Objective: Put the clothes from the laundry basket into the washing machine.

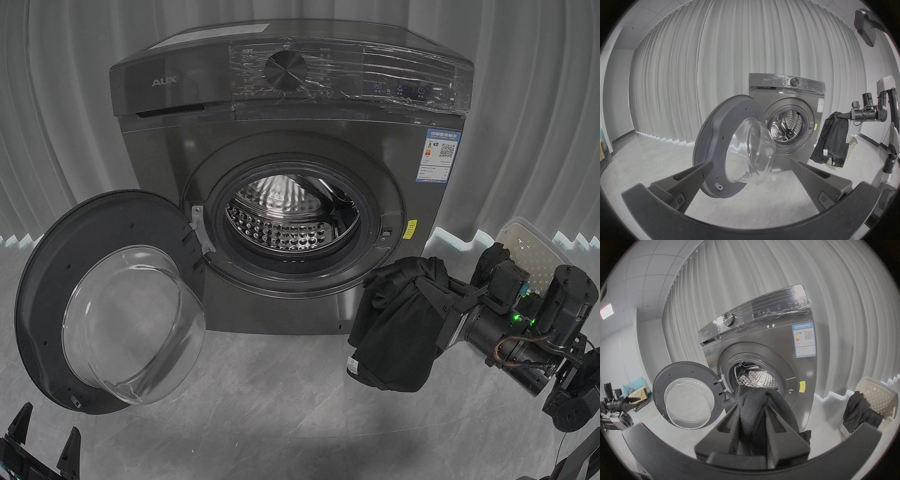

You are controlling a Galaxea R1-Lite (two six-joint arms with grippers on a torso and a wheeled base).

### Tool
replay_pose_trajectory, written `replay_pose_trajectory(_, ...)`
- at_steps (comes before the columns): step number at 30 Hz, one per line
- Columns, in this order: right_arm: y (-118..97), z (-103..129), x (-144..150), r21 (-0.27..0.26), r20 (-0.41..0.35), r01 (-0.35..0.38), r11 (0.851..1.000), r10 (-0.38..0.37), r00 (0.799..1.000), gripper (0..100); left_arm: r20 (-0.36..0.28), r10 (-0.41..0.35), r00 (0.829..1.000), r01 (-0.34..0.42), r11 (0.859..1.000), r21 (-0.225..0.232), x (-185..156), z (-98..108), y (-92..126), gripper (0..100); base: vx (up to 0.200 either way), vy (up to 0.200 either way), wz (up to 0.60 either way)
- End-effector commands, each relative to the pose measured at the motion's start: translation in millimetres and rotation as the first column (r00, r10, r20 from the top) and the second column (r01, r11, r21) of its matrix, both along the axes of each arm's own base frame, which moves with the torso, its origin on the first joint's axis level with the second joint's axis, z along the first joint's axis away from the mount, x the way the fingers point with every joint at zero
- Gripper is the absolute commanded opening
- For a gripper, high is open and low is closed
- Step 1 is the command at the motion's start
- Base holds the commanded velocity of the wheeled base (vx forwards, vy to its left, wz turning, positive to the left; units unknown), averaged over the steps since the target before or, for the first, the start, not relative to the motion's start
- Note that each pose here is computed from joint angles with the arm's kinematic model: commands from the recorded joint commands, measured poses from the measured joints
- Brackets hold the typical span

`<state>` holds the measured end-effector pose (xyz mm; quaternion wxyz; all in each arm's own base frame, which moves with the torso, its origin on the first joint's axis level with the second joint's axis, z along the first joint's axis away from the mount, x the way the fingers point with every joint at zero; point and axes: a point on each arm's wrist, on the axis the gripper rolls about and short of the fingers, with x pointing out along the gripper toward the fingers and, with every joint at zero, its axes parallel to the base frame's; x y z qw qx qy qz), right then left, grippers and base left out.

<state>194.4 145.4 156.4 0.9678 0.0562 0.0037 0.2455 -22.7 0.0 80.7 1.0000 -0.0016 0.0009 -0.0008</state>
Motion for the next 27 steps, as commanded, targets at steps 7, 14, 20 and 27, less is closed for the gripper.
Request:
replay_pose_trajectory(7,16.5,-4.9,-1.5,-0.008,-0.013,-0.050,0.999,0.050,0.999,0,0.003,-0.004,1.000,0.004,1.000,0.011,-0.1,-5.0,-0.2,100,0.000,0.000,0.00)
replay_pose_trajectory(14,28.3,-3.4,4.6,0.000,-0.004,-0.067,0.998,0.067,0.998,0,0.137,-0.086,0.987,0.081,0.996,0.038,-9.2,63.7,-2.8,100,0.000,0.000,0.00)
replay_pose_trajectory(20,49.7,2.3,14.2,0.027,0.022,-0.100,0.995,0.099,0.995,0,-0.091,-0.315,0.945,0.321,0.945,0.063,31.8,78.6,-7.3,100,0.000,0.000,0.00)
replay_pose_trajectory(27,60.4,-0.4,30.0,0.046,0.017,-0.090,0.995,0.089,0.996,0,-0.179,-0.382,0.906,0.393,0.919,0.029,86.9,89.3,-9.3,100,0.000,0.000,0.00)
